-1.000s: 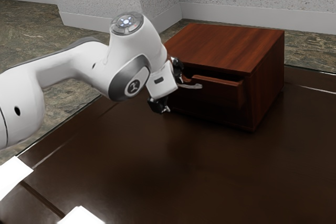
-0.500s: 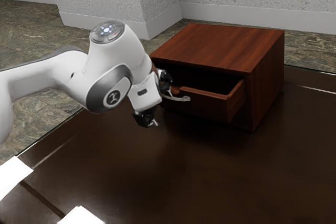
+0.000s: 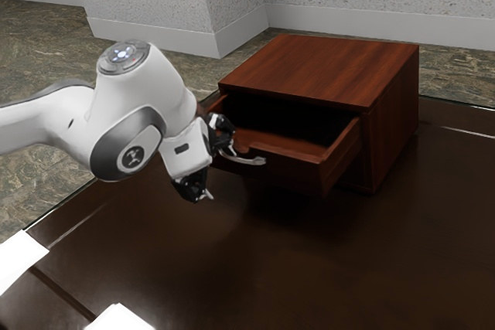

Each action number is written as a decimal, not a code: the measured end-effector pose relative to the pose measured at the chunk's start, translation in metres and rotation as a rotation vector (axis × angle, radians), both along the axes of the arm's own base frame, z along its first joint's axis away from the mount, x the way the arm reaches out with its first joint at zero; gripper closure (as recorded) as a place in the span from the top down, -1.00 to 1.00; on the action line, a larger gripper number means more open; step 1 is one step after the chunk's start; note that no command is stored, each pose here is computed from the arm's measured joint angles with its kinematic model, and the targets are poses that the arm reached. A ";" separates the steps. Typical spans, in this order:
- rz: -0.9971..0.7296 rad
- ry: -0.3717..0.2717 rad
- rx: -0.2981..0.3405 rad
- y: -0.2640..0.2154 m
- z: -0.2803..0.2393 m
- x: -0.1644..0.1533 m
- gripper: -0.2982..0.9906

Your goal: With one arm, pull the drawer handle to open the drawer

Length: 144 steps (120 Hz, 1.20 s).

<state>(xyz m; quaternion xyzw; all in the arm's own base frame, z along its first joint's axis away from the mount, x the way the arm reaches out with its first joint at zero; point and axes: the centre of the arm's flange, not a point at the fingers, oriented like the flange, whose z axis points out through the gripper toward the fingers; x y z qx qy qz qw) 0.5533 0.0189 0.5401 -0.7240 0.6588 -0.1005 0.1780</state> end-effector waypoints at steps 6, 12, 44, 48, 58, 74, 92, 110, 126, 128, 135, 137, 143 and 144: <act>-0.006 0.003 0.016 -0.002 0.008 0.000 0.47; -0.023 0.008 0.038 -0.012 0.018 0.001 0.48; -0.059 -0.044 0.097 -0.049 0.104 0.001 0.52; -0.050 -0.055 0.098 -0.048 0.117 0.001 0.52; -0.022 -0.077 0.100 -0.046 0.148 0.003 0.53; 0.035 -0.083 0.087 -0.045 0.185 0.002 0.53; 0.144 -0.043 0.062 -0.035 0.206 -0.005 0.54; 0.301 0.018 0.016 -0.024 0.209 -0.013 0.54; 0.509 0.078 -0.064 -0.006 0.211 -0.027 0.54; 0.537 0.087 -0.076 -0.004 0.211 -0.029 0.54; 0.631 0.105 -0.111 0.003 0.212 -0.034 0.54; 0.657 0.108 -0.120 0.005 0.213 -0.035 0.54; 0.734 0.115 -0.141 0.012 0.213 -0.038 0.54; 0.748 0.116 -0.144 0.014 0.213 -0.039 0.54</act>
